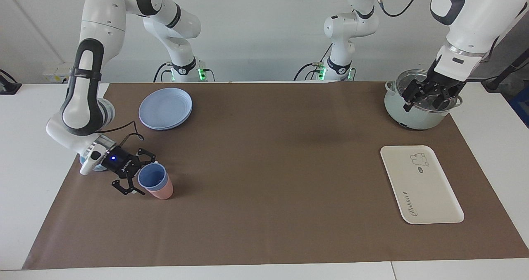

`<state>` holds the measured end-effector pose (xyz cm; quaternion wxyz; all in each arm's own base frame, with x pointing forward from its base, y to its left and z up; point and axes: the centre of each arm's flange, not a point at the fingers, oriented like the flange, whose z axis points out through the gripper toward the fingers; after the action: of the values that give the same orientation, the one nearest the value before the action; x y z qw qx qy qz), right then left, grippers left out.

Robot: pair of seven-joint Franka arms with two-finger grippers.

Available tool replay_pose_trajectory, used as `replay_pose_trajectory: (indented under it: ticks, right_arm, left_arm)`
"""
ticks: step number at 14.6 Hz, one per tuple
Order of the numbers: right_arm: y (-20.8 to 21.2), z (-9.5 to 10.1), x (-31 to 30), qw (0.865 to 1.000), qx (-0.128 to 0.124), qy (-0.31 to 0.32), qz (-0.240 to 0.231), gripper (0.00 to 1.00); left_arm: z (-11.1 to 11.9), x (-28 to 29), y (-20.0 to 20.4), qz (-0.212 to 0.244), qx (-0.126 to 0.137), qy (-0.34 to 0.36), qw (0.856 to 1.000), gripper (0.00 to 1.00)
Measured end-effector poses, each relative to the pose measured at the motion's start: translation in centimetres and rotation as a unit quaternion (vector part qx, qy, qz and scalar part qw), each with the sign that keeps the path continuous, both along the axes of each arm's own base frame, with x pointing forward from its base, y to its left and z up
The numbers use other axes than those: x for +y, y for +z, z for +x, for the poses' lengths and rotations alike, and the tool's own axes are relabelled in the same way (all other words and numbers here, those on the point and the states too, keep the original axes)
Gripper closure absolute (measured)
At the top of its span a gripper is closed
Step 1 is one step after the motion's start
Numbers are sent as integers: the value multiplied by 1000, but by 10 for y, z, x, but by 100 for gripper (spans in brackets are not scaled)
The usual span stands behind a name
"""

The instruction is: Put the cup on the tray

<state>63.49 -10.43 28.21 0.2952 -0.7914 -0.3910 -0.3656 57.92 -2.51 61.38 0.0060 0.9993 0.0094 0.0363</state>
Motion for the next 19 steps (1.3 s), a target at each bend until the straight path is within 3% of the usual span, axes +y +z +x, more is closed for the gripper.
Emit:
replay_pose_trajectory:
  ticks: [8, 15, 17, 19]
  right_arm:
    - [-1, 1, 2, 1000, -7, 3, -7, 0]
    - [-8, 4, 22, 1000, -14, 3, -3, 0]
    - [-8, 4, 22, 1000, -14, 2, -3, 16]
    - [-8, 4, 21, 1000, -14, 2, -3, 16]
  left_arm:
    - [-3, -117, -20, -22, -39, 37, 998, 0]
    - [-3, -127, -25, -26, -46, 43, 998, 0]
    - [-4, -128, -25, -26, -46, 42, 998, 0]
    - [-4, -129, -25, -26, -46, 41, 998, 0]
